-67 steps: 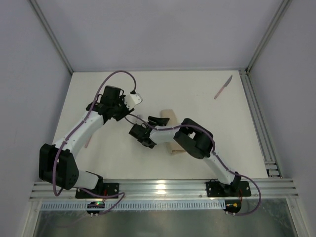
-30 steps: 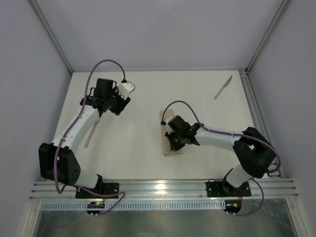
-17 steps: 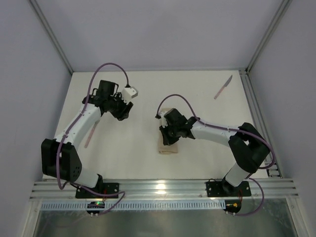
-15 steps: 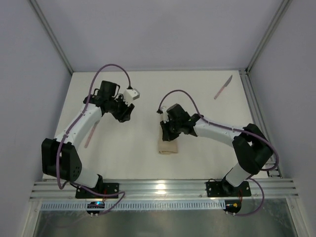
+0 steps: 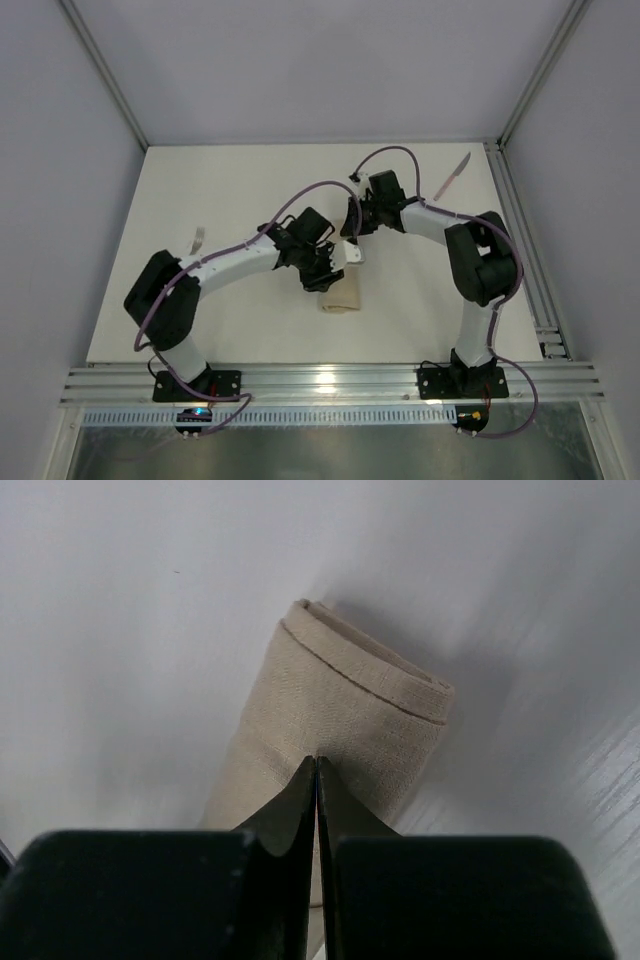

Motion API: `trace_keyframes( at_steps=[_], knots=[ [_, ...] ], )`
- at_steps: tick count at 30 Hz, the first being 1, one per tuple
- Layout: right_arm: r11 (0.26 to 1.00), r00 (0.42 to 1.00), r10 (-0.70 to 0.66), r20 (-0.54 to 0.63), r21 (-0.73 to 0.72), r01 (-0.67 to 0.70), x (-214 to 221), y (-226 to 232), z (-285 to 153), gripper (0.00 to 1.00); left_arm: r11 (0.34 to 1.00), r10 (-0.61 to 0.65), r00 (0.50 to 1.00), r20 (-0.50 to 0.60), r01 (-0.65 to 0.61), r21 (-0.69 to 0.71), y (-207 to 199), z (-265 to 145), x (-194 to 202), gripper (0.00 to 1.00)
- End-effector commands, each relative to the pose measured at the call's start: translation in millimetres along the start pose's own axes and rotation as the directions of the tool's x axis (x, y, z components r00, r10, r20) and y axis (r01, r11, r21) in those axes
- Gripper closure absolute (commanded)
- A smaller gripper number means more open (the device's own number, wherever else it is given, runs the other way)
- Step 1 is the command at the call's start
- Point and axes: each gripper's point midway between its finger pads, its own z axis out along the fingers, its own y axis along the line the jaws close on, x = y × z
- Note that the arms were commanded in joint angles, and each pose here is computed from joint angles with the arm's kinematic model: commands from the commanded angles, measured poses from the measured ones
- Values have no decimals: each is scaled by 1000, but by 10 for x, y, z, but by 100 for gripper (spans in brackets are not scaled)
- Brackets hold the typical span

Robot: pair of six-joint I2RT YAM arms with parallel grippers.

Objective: Fold the napkin into a case and place the utensils inside
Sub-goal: Smooth out the smaller rectangle-folded napkin at the center of the board.

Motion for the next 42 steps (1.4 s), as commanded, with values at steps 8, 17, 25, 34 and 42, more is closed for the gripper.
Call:
trace_keyframes(
  at_steps=[8,17,25,34,42],
  knots=[
    [993,993,121,13,-5,-121,-31,-329,313,96,991,123,987,-104,-128,-37,7,767,239,58],
    [983,983,181,27,-40,-180,-153,-315,322,96,976,215,951,-220,-217,18,-251,777,454,60],
    [999,986,52,159,-22,-49,-379,67,-394,93,981,164,982,-91,-172,-88,-117,392,-211,55],
    [996,995,89,51,-5,-89,479,255,-755,90,991,133,982,-136,-132,14,-356,366,39,56],
    [988,986,96,-139,-105,-111,1266,554,-544,96,993,121,975,-186,-118,25,-345,635,312,57]
  ],
)
